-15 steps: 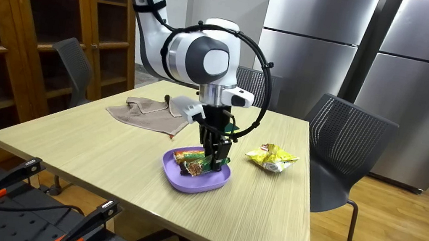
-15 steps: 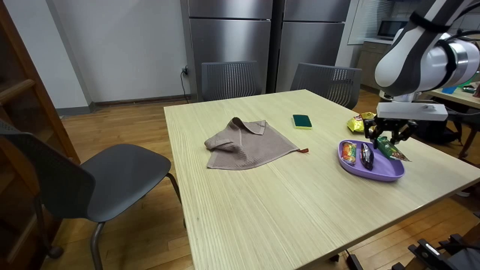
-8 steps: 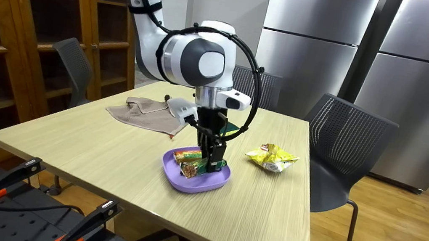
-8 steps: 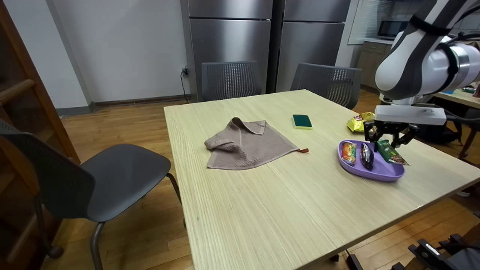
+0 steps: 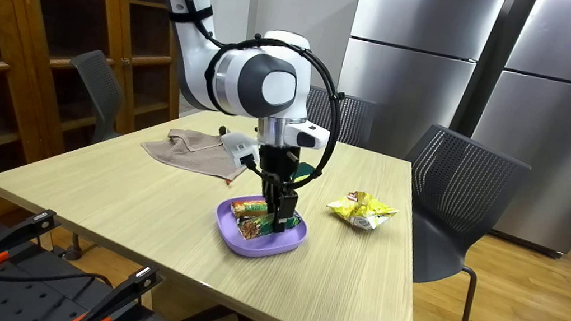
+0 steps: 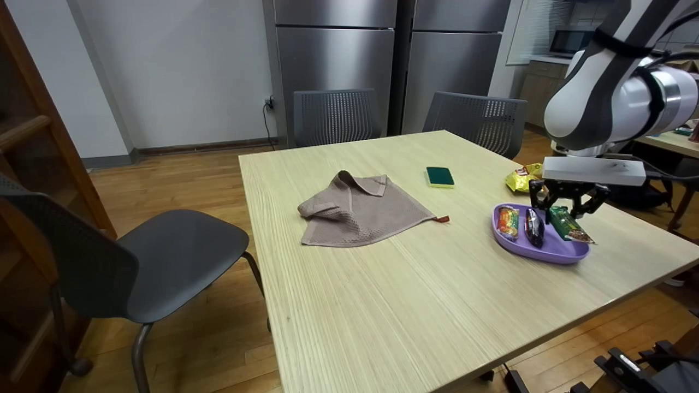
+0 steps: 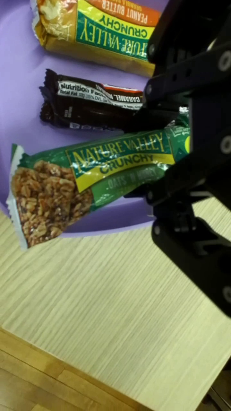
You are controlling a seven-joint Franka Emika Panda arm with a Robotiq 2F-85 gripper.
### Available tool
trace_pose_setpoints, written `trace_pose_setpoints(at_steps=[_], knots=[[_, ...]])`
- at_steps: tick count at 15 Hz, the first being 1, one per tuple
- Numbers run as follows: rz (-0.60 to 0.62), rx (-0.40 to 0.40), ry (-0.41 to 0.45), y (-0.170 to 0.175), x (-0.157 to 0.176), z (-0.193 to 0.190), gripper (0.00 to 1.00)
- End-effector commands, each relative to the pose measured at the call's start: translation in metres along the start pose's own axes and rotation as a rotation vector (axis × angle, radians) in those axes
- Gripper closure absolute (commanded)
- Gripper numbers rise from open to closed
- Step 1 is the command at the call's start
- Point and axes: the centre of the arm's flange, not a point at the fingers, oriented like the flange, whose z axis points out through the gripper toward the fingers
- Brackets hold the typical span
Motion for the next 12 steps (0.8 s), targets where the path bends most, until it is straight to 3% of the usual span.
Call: trace_pose_setpoints(at_steps=[1, 3, 4, 5, 9, 12], knots=[[0.03, -0.007, 0.007, -0.0013, -0.0024, -0.0024, 0.83], [0.028, -0.01, 0.004, -0.0017, -0.0027, -0.0015, 0.83], [0.031, -0.012, 0.007, -0.0016, -0.0026, -0.0015, 0.33], [0.032, -0.012, 0.008, -0.0015, -0.0023, -0.0023, 0.31], [0.035, -0.012, 0.017, -0.0001, -0.0021, -0.0055, 0.03], [0.038, -0.013, 0.023, 0.0015, -0.0011, -0.0087, 0.0]])
